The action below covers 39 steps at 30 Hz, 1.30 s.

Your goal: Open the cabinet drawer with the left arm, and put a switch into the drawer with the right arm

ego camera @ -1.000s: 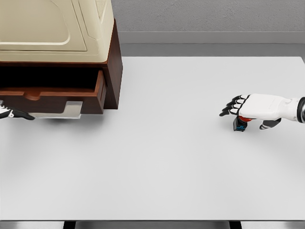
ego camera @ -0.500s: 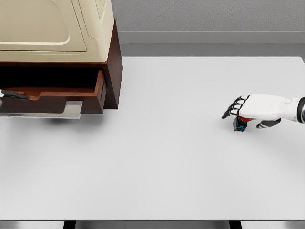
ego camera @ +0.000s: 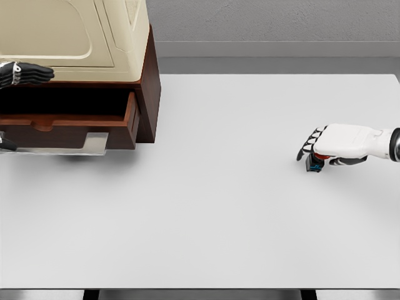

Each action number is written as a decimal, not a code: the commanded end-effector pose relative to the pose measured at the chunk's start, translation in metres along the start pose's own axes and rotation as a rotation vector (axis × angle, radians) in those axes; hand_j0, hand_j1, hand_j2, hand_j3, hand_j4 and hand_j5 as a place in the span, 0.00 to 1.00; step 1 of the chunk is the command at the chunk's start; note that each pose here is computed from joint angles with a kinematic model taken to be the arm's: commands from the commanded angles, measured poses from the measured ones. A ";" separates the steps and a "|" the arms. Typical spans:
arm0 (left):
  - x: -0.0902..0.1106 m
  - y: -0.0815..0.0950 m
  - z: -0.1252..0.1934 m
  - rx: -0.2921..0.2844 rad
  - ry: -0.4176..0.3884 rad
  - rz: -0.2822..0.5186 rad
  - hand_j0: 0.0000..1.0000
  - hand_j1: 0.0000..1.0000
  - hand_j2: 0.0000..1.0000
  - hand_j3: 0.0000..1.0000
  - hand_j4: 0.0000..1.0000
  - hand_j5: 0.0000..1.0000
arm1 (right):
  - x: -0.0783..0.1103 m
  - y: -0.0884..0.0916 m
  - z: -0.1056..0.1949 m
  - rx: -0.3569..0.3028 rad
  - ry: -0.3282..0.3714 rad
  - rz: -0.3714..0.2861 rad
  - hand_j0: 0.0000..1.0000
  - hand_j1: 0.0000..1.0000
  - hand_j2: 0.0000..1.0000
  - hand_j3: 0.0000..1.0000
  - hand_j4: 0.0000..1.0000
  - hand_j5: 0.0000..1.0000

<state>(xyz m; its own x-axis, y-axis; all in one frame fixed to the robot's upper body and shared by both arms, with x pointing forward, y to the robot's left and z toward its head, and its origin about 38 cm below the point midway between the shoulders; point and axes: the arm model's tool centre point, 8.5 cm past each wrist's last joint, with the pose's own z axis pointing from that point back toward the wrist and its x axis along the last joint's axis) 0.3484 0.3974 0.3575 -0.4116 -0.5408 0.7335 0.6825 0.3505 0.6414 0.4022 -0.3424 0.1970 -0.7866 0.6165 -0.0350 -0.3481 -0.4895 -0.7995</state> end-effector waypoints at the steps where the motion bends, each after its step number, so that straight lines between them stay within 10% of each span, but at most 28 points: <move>1: -0.002 -0.003 -0.007 -0.004 -0.017 0.007 1.00 1.00 1.00 1.00 1.00 1.00 | -0.001 0.000 0.001 -0.002 0.002 -0.005 0.69 0.69 0.69 0.69 0.69 0.69; 28: -0.023 0.004 0.010 0.029 0.037 0.004 1.00 1.00 1.00 1.00 1.00 1.00 | -0.007 -0.012 -0.002 -0.085 -0.001 -0.058 0.33 0.33 0.33 0.33 0.33 0.33; 39: -0.042 0.020 0.030 0.094 0.109 0.014 1.00 1.00 1.00 1.00 1.00 1.00 | 0.006 -0.076 -0.029 -0.269 -0.063 -0.018 0.35 0.35 0.35 0.35 0.35 0.35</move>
<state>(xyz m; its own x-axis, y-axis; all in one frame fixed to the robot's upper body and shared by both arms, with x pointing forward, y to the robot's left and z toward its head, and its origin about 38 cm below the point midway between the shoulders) 0.3605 0.4441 0.3437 -0.3401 -0.6103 0.7154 0.6361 0.4110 0.6530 0.4383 -0.2959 0.2452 -0.8045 0.5938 -0.0144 -0.2179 -0.3175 -0.9229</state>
